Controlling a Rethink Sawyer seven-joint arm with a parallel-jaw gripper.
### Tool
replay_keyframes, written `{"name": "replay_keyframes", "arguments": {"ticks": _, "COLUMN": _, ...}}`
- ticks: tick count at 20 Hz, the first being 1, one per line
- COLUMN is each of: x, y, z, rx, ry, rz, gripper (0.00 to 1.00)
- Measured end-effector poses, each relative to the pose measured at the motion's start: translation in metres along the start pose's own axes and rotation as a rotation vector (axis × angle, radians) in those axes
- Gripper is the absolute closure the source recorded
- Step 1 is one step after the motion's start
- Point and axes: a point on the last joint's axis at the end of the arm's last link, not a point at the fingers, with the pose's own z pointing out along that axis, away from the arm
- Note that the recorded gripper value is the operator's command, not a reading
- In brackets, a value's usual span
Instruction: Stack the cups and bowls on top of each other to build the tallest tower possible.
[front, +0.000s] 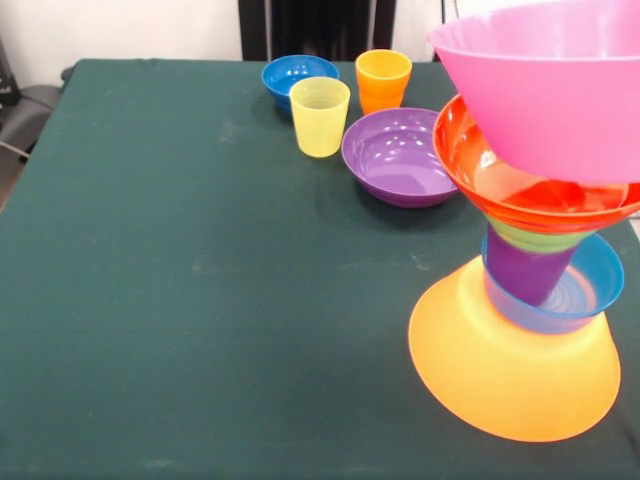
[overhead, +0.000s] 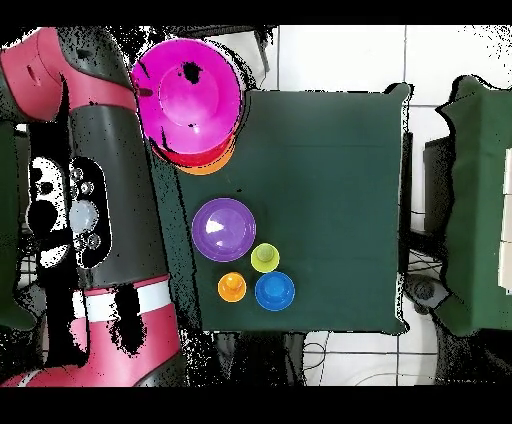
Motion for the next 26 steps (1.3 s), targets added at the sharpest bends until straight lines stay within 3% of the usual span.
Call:
{"name": "replay_keyframes", "arguments": {"ticks": 8, "x": 0.007, "y": -0.004, "z": 0.002, "rx": 0.029, "ry": 0.047, "rz": 0.0, "gripper": 1.0}}
{"name": "replay_keyframes", "arguments": {"ticks": 26, "x": 0.019, "y": 0.001, "z": 0.015, "rx": 0.018, "ry": 0.091, "rz": -0.006, "gripper": 1.0}}
